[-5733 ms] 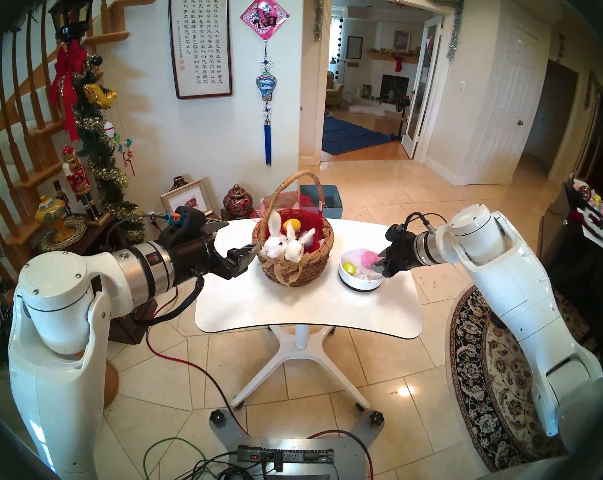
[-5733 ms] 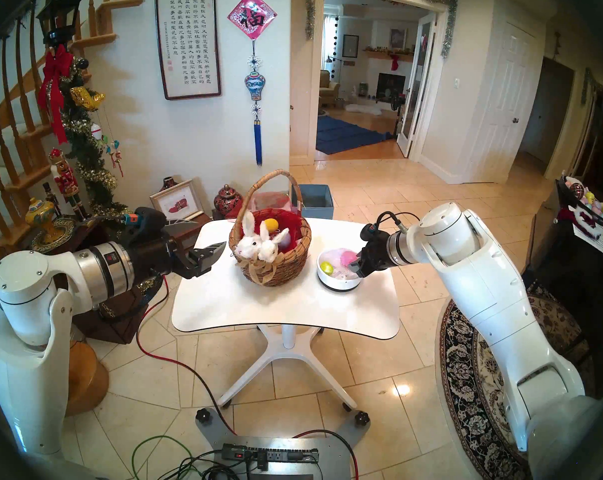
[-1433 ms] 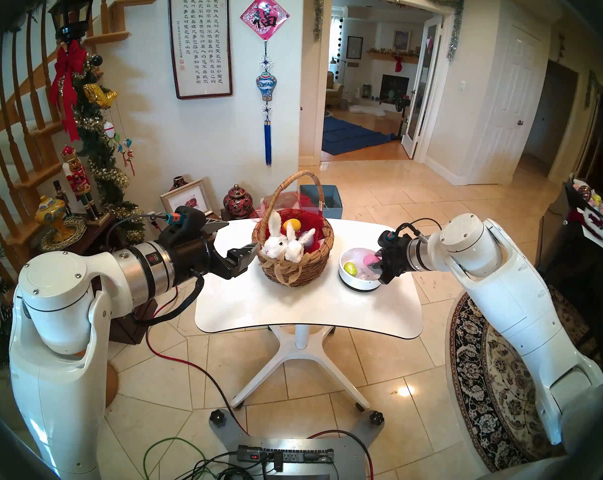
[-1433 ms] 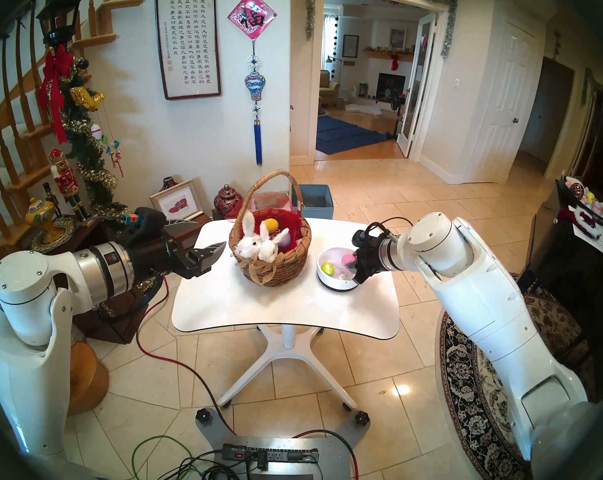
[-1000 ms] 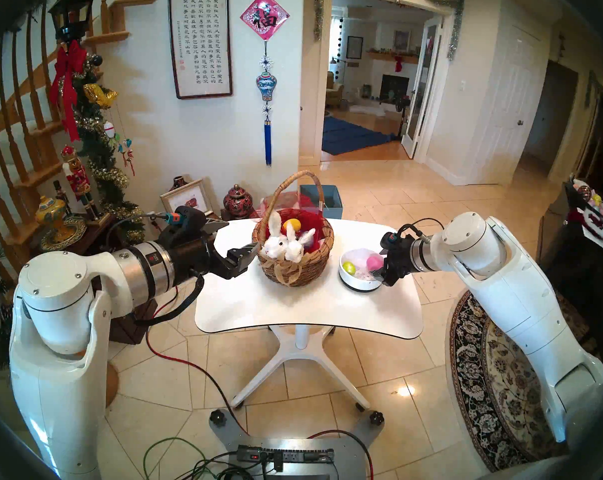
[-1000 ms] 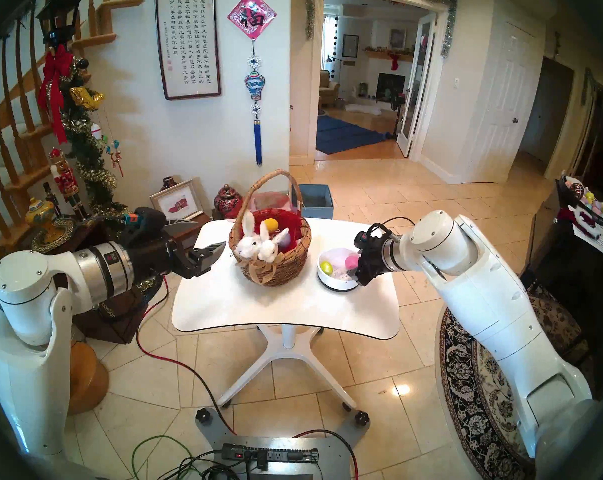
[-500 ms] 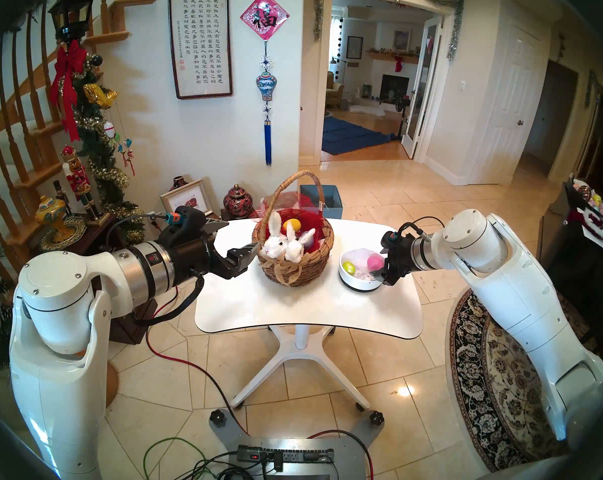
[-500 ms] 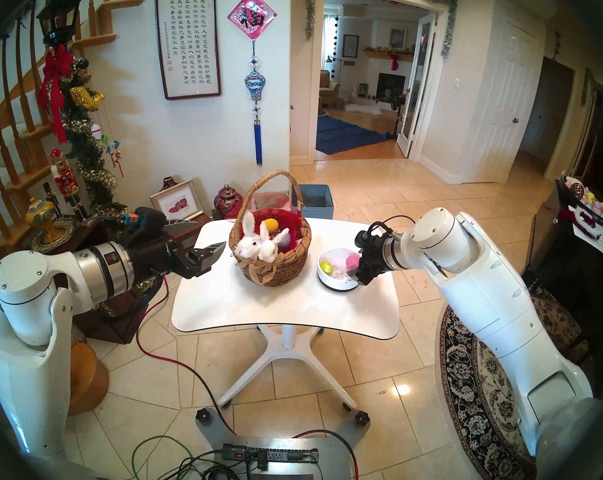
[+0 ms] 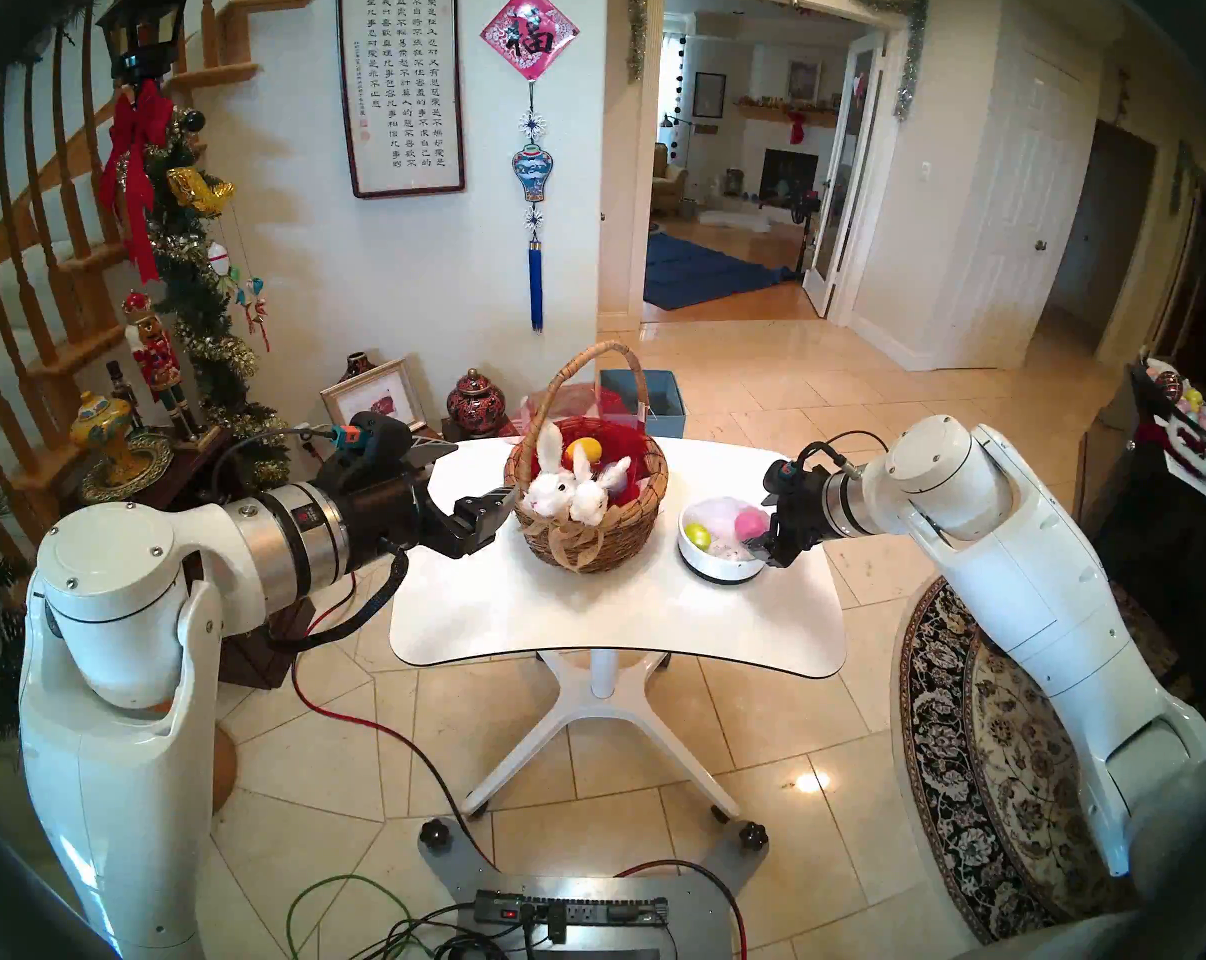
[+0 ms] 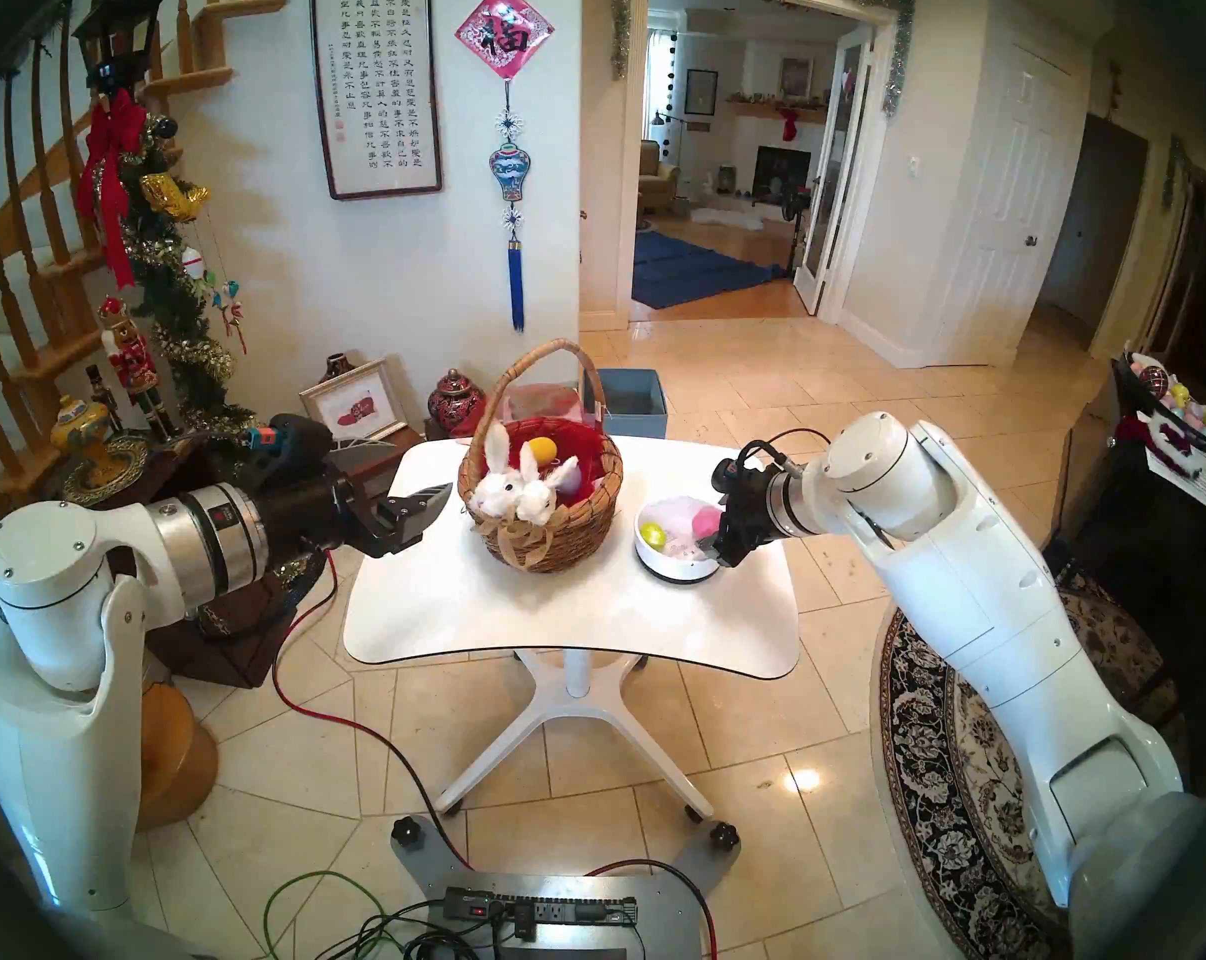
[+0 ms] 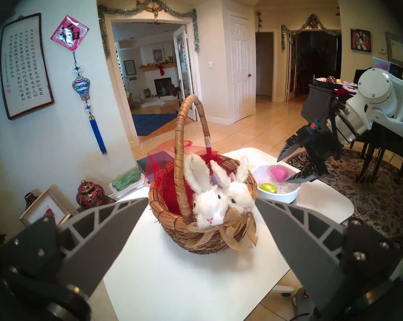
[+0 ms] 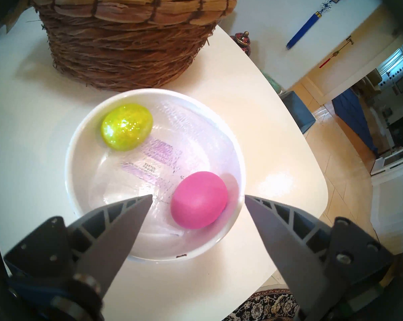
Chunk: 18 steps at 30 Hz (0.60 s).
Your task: Put easter egg into basket
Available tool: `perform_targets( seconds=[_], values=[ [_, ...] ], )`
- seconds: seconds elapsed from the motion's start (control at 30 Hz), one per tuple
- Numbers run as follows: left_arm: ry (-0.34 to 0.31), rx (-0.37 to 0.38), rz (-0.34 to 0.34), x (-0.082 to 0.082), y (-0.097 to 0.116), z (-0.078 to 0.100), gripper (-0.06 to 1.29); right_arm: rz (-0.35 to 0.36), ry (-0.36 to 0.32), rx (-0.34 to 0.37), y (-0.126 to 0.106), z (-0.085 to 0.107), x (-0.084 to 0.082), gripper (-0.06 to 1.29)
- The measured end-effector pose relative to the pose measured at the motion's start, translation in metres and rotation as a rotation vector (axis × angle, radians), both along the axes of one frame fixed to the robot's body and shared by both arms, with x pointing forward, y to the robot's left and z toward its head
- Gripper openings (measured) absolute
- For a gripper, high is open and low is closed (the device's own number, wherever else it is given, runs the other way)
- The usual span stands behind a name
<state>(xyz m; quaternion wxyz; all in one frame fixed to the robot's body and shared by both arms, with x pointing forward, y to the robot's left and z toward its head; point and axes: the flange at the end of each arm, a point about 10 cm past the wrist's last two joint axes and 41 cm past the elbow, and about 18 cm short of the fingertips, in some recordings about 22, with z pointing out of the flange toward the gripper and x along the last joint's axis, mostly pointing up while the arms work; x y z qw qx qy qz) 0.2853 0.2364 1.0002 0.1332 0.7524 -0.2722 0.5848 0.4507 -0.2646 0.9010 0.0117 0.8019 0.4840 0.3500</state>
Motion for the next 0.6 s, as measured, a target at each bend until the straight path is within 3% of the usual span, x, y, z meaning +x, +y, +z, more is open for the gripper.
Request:
perform_targets(
  seconds=[0.6],
  values=[
    [0.000, 0.000, 0.000, 0.0000, 0.0000, 0.0000, 1.26, -0.002, 0.010, 0.023, 0.0016, -0.0078, 0.0034, 0.59]
  ],
)
